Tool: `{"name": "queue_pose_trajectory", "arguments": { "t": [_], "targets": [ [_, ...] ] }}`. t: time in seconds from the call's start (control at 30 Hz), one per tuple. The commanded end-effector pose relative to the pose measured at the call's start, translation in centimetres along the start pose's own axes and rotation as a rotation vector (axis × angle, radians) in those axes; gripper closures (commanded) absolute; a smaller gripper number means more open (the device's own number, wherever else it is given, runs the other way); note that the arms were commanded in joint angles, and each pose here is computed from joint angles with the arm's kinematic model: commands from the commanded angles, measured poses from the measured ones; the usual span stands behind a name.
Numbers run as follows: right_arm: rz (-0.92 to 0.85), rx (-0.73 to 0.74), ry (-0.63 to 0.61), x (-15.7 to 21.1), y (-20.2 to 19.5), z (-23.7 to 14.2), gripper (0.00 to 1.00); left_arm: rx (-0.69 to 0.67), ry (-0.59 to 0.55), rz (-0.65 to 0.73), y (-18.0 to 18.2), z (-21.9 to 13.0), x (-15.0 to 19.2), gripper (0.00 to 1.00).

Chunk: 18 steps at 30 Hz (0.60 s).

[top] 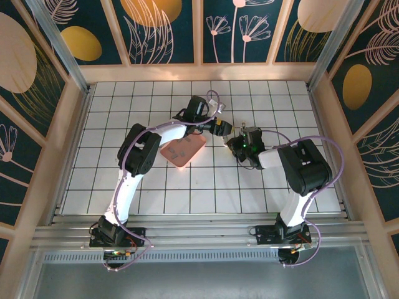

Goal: Load the staples into the stapler

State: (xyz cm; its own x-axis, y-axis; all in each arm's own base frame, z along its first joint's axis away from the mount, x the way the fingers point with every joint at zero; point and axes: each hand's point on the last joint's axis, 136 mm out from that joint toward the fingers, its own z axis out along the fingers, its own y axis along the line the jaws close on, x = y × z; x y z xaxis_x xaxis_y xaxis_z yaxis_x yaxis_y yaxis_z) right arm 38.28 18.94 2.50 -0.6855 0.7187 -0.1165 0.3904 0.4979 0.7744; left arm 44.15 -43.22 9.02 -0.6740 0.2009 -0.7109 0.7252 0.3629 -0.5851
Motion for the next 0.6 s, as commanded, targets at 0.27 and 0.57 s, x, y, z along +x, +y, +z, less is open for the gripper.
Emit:
{"name": "queue_pose_trajectory", "arguments": {
  "t": [0.27, 0.57],
  "targets": [
    [-0.022, 0.054, -0.017, -0.7, -1.3, 0.6, 0.82, 0.064, 0.001, 0.102, -3.7, -1.1, -0.8, 0.2],
    [-0.032, 0.05, -0.023, -0.9, -1.1, 0.5, 0.83, 0.084, 0.047, 0.099, -4.6, -1.3, 0.9, 0.2]
  ]
}}
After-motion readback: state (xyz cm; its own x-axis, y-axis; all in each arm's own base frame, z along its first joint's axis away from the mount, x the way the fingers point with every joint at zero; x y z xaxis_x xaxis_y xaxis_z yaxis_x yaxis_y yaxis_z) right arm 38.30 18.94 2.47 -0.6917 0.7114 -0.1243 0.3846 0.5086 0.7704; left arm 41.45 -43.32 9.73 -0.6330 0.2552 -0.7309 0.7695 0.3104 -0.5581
